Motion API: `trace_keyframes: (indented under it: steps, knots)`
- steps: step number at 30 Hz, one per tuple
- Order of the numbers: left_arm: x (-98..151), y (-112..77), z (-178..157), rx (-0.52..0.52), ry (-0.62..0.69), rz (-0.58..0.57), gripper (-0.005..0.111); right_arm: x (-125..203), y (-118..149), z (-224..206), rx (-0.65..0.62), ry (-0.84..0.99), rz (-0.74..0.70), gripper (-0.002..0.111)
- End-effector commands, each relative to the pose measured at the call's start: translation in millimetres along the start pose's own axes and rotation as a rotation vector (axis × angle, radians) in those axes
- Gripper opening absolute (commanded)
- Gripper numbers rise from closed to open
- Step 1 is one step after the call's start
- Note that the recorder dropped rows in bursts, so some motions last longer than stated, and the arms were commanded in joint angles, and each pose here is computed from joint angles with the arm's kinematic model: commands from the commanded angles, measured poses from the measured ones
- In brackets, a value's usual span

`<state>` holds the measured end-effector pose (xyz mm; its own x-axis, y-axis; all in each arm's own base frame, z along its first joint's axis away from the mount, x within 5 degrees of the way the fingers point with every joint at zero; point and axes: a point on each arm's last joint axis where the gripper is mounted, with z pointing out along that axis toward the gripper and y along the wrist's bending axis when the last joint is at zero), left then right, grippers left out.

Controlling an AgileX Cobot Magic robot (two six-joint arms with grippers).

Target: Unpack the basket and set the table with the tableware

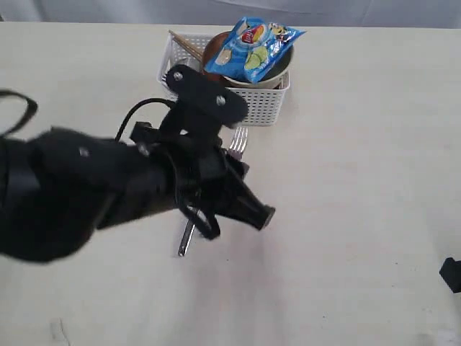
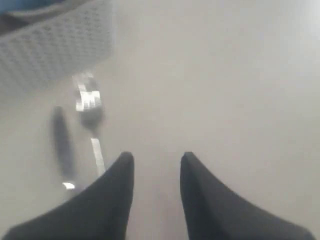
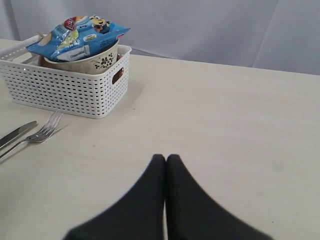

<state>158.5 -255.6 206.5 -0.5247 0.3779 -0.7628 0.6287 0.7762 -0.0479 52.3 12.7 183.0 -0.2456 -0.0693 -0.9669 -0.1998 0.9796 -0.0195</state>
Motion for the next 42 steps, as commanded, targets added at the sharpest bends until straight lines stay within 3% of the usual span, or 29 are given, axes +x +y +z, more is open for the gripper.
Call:
trace_keyframes:
  steps: [1,4,7,9,18,21,35,42]
  knots:
    - [-11,38.3,23,0.271,0.073,-0.346,0.030,0,0,0,0.002,-0.006,-0.008,-0.001]
    - [0,56.4,37,0.219,0.138,-0.322,0.030,0,0,0,0.002,-0.006,-0.008,-0.001]
    - [21,57.0,55,0.219,0.255,-0.209,0.030,0,0,0,0.002,-0.006,-0.008,-0.001]
    - [27,62.5,63,0.160,0.262,-0.190,0.030,0,0,0,0.002,-0.006,-0.008,-0.001]
    - [16,47.8,94,0.164,0.247,-0.120,0.030,0,0,0,0.002,-0.006,-0.008,-0.001]
    - [20,52.5,108,0.106,0.250,-0.116,0.030,0,0,0,0.002,-0.006,-0.008,-0.001]
    - [18,60.6,110,0.021,0.214,-0.089,0.030,0,0,0,0.002,-0.006,-0.008,-0.001]
    - [21,52.2,109,0.115,0.255,-0.076,0.020,0,0,0,0.002,-0.006,-0.008,-0.001]
